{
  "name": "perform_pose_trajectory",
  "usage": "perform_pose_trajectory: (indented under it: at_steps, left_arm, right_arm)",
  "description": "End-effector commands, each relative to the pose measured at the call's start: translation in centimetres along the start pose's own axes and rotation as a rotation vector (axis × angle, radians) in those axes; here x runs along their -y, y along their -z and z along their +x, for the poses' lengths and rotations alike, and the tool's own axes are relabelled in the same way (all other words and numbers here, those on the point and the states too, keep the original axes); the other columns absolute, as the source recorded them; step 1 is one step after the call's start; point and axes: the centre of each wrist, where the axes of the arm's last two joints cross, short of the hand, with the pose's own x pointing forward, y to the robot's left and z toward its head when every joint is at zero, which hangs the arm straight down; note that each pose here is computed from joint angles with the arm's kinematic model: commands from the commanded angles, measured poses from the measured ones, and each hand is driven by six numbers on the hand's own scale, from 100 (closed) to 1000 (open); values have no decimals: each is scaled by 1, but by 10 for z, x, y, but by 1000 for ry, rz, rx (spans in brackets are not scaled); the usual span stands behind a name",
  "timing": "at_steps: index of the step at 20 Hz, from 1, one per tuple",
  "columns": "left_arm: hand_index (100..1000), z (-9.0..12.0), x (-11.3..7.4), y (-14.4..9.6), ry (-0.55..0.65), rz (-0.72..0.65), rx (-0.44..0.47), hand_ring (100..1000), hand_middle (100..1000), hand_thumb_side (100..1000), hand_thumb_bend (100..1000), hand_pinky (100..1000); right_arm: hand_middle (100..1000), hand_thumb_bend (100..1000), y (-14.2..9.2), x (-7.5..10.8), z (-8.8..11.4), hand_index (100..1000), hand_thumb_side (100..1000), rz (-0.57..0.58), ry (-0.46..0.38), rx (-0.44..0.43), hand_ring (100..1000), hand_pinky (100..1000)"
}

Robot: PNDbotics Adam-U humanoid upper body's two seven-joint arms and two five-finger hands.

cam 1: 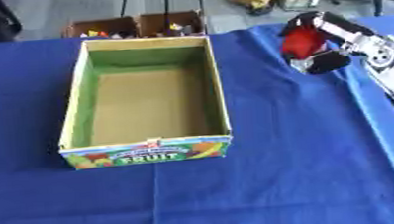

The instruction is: Pick up objects on the table and place them in the box.

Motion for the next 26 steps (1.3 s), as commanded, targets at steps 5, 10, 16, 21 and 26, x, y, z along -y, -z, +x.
perform_pose_trajectory:
  at_steps: [5, 10, 16, 21, 26]
  left_arm:
    - [908, 7, -2, 8, 3, -17, 8, 748, 740, 915, 100, 708]
    - [907, 7, -2, 9, -3, -14, 0, 751, 740, 913, 100, 712]
    - [906, 7, -1, 11, -8, -16, 3, 751, 740, 911, 100, 713]
    - [906, 6, -1, 13, -9, -19, 13, 751, 740, 909, 100, 713]
    - [905, 6, 0, 13, -12, -12, 18, 751, 739, 910, 100, 714]
  right_arm:
    - [755, 100, 3, 31, 23, 774, 132, -43, 3, 95, 952, 649]
    - [754, 100, 11, 35, 40, 774, 138, -47, 42, 169, 949, 648]
    - [752, 100, 21, 34, 58, 773, 135, -37, 82, 237, 951, 649]
    - [750, 100, 32, 31, 69, 772, 135, -25, 104, 277, 952, 650]
    - [750, 100, 49, 20, 84, 772, 139, -10, 111, 319, 950, 649]
